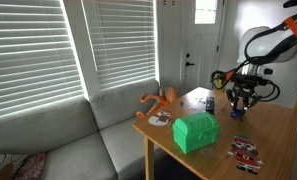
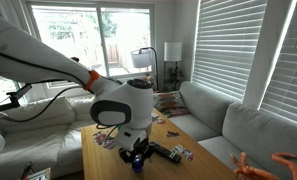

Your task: Move the toy car along the table twice

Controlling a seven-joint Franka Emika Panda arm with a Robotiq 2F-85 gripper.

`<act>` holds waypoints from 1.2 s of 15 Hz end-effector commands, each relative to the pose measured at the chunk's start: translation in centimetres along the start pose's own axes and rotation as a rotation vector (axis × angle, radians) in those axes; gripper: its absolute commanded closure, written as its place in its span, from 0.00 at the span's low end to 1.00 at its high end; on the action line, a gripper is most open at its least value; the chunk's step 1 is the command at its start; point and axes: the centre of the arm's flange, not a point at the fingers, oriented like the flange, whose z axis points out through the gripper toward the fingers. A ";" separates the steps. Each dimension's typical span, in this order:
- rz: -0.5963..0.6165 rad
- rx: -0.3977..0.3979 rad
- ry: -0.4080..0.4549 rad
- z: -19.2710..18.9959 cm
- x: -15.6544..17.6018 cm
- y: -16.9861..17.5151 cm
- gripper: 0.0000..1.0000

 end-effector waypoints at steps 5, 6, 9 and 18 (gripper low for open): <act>-0.003 -0.018 0.027 1.7 -5.1 -0.6 0.90; -0.012 -0.022 0.032 1.8 -5.7 -0.6 0.90; -0.044 -0.028 0.044 2.0 -7.1 -0.7 0.90; -0.111 -0.035 0.048 2.2 -11.1 -1.3 0.90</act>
